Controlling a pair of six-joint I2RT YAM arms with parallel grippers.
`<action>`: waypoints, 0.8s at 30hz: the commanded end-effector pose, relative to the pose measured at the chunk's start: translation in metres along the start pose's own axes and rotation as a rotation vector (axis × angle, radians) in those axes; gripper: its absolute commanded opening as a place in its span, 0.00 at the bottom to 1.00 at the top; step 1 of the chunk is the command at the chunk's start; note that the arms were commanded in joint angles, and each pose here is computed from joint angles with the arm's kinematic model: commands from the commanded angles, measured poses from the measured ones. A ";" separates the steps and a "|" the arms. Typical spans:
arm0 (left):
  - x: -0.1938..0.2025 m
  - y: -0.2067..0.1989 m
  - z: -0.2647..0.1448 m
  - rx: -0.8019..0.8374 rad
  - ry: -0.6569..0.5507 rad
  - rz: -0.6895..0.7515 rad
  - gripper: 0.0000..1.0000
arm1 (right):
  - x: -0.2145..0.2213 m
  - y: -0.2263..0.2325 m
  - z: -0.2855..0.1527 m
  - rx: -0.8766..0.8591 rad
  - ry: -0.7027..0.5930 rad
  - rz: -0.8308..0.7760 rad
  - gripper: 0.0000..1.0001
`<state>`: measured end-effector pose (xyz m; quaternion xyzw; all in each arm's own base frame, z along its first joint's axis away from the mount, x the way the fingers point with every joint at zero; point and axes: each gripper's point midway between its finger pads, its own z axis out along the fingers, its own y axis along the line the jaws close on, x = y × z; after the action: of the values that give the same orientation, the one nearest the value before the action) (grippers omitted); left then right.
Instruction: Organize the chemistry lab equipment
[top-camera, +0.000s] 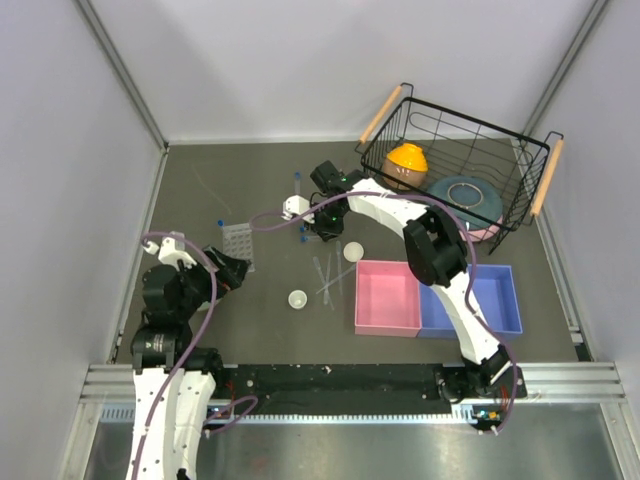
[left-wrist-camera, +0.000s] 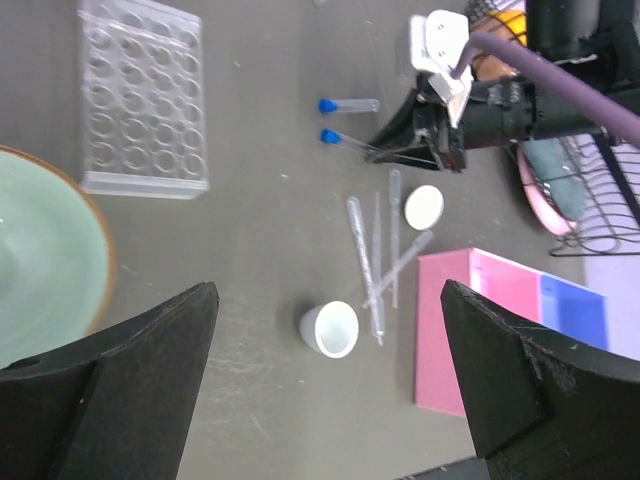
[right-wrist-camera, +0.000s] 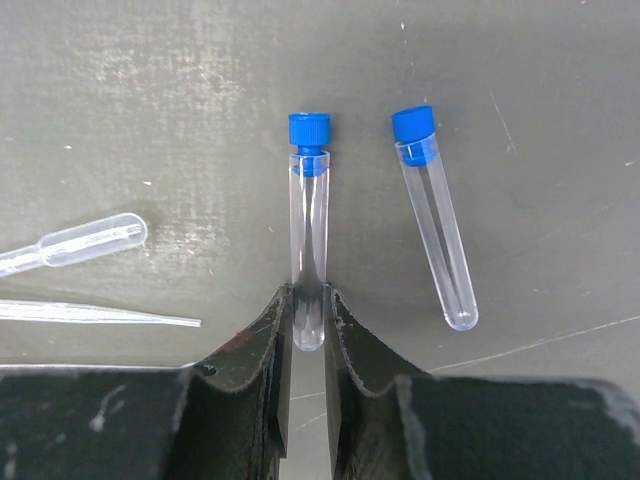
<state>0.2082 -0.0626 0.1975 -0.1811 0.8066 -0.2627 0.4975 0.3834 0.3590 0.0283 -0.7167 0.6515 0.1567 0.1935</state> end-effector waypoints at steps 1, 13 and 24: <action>-0.001 -0.032 0.005 0.169 0.017 -0.111 0.99 | -0.036 0.014 -0.022 -0.028 -0.105 0.028 0.11; 0.016 -0.059 0.026 0.402 0.130 -0.400 0.99 | -0.084 0.063 -0.100 -0.198 -0.390 0.194 0.10; 0.012 -0.085 0.026 0.532 0.202 -0.440 0.97 | -0.105 0.129 -0.154 -0.374 -0.551 0.254 0.11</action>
<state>0.2311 -0.1343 0.2023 -0.2304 0.7220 -0.5456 0.3577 0.2613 0.3633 0.1688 -0.5980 0.6490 0.4272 0.1966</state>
